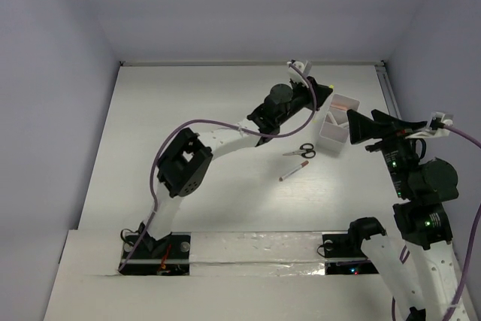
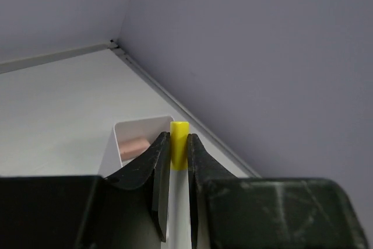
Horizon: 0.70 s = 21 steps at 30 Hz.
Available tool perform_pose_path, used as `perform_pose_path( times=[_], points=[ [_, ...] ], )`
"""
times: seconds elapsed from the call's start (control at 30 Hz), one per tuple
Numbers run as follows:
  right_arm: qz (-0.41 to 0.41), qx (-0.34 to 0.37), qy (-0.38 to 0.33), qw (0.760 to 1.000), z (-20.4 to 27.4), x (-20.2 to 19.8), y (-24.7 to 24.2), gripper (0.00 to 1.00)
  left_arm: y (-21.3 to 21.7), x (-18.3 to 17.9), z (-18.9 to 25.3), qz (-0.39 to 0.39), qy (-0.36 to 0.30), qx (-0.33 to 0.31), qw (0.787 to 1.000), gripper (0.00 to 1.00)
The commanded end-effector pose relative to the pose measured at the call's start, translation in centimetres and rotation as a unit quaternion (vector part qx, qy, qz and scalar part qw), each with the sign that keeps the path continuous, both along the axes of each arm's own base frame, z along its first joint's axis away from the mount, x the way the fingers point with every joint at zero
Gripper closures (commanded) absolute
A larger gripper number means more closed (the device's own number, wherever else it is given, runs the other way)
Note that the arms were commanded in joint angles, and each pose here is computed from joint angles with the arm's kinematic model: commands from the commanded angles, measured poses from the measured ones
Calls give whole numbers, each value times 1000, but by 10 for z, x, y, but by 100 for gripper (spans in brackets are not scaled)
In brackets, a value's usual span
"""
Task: Sort the stationery into containers
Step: Place the pen in the storage box.
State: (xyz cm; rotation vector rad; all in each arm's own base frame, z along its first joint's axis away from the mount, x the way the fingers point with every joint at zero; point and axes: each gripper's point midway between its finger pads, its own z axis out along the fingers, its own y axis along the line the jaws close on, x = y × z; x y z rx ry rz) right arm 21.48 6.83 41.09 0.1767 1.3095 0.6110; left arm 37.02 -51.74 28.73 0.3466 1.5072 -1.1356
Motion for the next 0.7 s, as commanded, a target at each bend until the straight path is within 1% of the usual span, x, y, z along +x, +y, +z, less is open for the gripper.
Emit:
perform_pose_path(
  times=[0.0, 0.1, 0.13, 0.17, 0.2, 0.23, 0.27, 0.3, 0.33, 0.37, 0.4, 0.53, 0.67],
  points=[
    [20, 16, -49, 998, 32, -7, 5, 0, -24, 1, 46, -36, -31, -88, 995, 100],
    [34, 15, -50, 998, 33, -6, 10, 0, -43, 13, 57, -41, -45, -114, 992, 100],
    [36, 14, -47, 998, 31, -4, 12, 0, -49, 16, 55, -45, -45, -118, 991, 100],
    [36, 12, -46, 998, 31, -3, 12, 0, -59, 22, 39, -48, -40, -113, 992, 100],
    [37, 11, -44, 998, 29, -2, 13, 0, -62, 23, 58, -52, -53, -132, 988, 100],
    [37, 10, -43, 998, 27, -2, 13, 0, -66, 26, 56, -54, -52, -135, 988, 100],
    [36, 7, -43, 998, 26, -1, 13, 0, -74, 31, 38, -55, -44, -129, 989, 100],
    [36, 6, -43, 998, 26, -1, 13, 0, -76, 32, 50, -58, -53, -144, 987, 100],
    [36, 3, -41, 998, 25, 0, 13, 0, -79, 33, 48, -59, -54, -148, 986, 100],
    [35, -1, -43, 998, 25, -1, 12, 0, -84, 37, 33, -60, -49, -143, 987, 100],
    [34, -3, -44, 998, 25, -1, 12, 0, -85, 37, 42, -61, -59, -154, 984, 100],
    [31, -12, -47, 998, 24, -2, 11, 0, -85, 51, 36, -61, -66, -174, 981, 100],
    [31, -13, -55, 998, 22, -2, 11, 0, -91, 53, 25, -67, -75, -182, 978, 100]
  ],
)
